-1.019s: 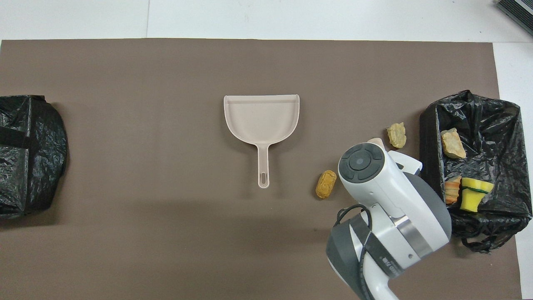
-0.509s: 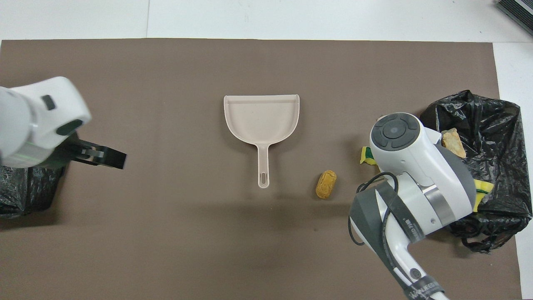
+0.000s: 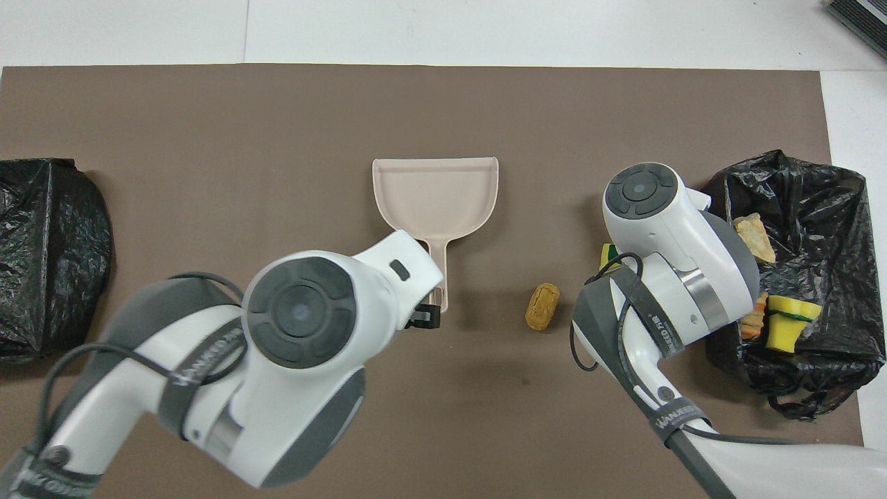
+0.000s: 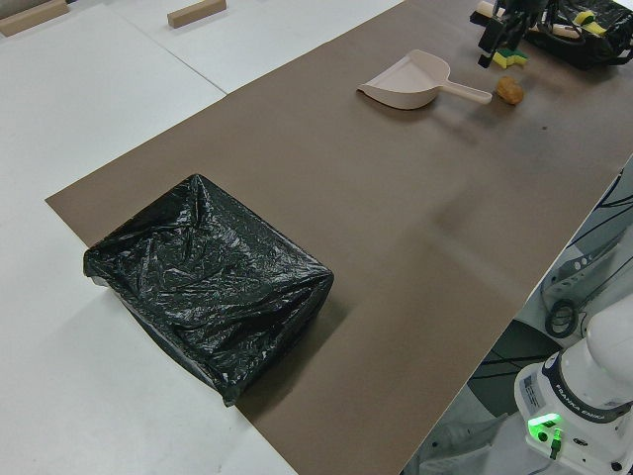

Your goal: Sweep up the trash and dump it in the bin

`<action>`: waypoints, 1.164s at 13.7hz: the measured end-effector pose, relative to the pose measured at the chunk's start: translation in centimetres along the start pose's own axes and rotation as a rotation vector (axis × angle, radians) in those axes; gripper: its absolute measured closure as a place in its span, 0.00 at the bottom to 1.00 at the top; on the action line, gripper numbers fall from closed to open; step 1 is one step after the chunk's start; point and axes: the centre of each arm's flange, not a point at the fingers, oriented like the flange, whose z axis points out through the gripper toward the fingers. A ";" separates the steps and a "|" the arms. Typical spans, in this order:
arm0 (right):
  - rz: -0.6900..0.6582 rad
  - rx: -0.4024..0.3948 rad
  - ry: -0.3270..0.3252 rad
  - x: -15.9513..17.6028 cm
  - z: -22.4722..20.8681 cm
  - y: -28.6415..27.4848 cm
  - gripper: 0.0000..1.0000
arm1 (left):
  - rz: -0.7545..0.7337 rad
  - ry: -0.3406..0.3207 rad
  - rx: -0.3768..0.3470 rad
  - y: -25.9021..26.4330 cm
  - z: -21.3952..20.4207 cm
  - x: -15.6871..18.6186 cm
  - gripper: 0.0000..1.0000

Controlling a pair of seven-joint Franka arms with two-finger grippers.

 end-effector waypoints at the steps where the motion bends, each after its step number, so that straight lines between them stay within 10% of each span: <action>1: -0.007 0.001 -0.001 0.1 0.1 0.1 0.74 | -0.015 0.001 -0.006 2.1 2.5 -0.3 0.00; 6: -0.022 -0.006 0.006 0.2 -0.1 0.5 0.74 | -0.071 0.038 -0.041 3.9 13.3 2.9 0.00; 12: 0.028 -0.143 0.029 2.5 2.7 1.0 0.74 | -0.024 0.080 -0.003 2.5 13.0 4.5 0.11; 16: 0.136 -0.155 -0.004 3.0 5.0 1.1 0.74 | -0.010 0.082 0.002 2.7 13.1 4.4 0.57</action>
